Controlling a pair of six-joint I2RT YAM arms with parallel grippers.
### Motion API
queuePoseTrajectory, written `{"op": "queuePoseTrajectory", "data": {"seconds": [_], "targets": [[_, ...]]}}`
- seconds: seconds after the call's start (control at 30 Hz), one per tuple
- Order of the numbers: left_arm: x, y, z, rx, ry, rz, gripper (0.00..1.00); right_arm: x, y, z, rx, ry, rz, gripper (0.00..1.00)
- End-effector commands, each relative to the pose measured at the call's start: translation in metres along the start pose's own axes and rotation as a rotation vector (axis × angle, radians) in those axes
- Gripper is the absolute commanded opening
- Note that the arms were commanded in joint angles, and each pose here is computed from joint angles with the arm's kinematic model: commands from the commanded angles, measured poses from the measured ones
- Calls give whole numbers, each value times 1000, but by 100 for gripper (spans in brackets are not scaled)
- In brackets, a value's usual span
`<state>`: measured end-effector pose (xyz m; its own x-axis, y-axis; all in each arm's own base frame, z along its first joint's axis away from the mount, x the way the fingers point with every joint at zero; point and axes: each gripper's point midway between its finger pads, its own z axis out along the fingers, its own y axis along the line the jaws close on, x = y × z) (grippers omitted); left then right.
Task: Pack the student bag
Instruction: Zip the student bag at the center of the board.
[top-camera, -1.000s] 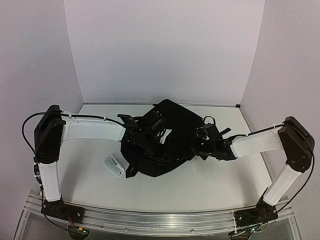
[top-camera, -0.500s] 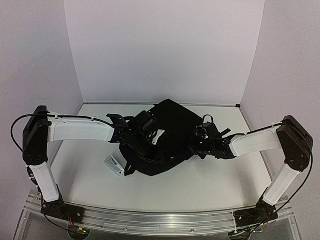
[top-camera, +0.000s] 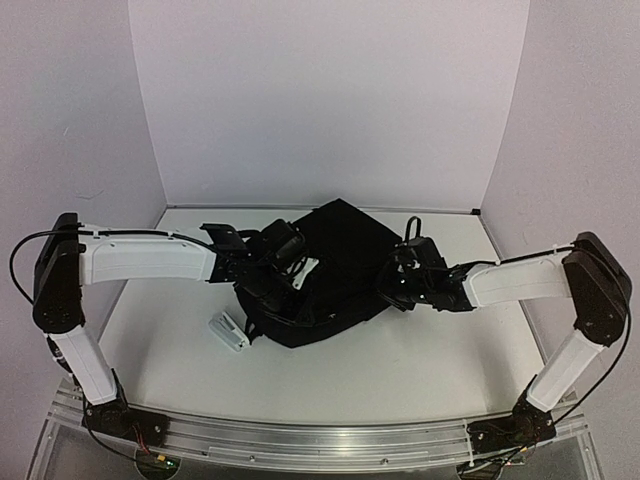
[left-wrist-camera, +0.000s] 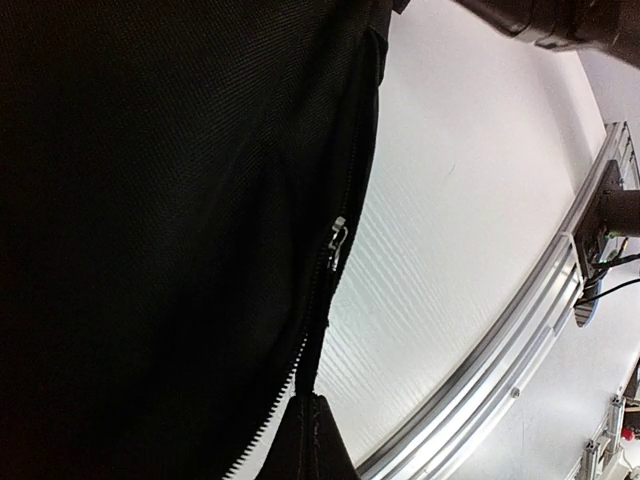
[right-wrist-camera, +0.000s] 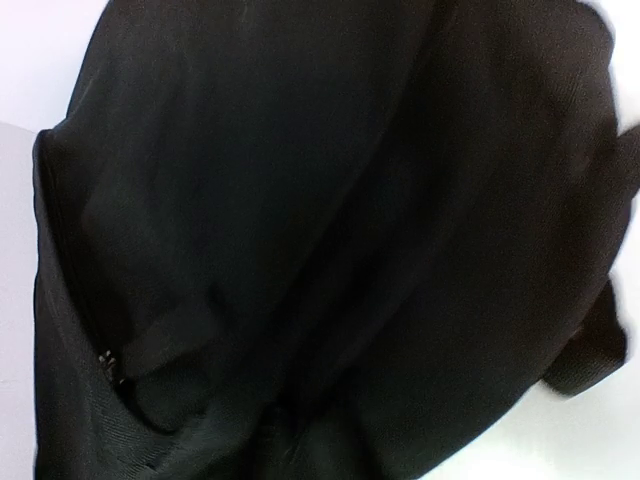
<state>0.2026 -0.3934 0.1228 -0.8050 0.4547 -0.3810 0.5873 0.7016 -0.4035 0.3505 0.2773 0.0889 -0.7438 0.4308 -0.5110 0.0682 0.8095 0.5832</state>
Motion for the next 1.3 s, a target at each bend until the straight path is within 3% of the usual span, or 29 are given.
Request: {"op": "queuePoseTrajectory", "data": {"seconds": [0.0,0.1,0.2,0.4,0.77,1.13,1.2,1.27], "targets": [[20,1,-23,-2,59,-15,0,-20,1,-29,-6,4,-15,39],[19,-8,-22,44,62,-20,0,7,7,-40,-70,96,101,57],[19,-14,-23,76,69,-20,0,29,22,-49,-121,146,175,65],[16,-24,-29,120,65,-17,0,50,47,-59,-243,193,317,63],[14,-30,-32,148,60,-14,0,70,63,-40,-261,235,322,57],[14,-28,-29,138,66,-8,0,77,76,-25,-282,246,318,44],[14,-26,-30,126,63,-5,0,78,74,-23,-274,241,317,34],[13,-22,-30,103,59,-2,0,78,70,-22,-262,233,323,14]]}}
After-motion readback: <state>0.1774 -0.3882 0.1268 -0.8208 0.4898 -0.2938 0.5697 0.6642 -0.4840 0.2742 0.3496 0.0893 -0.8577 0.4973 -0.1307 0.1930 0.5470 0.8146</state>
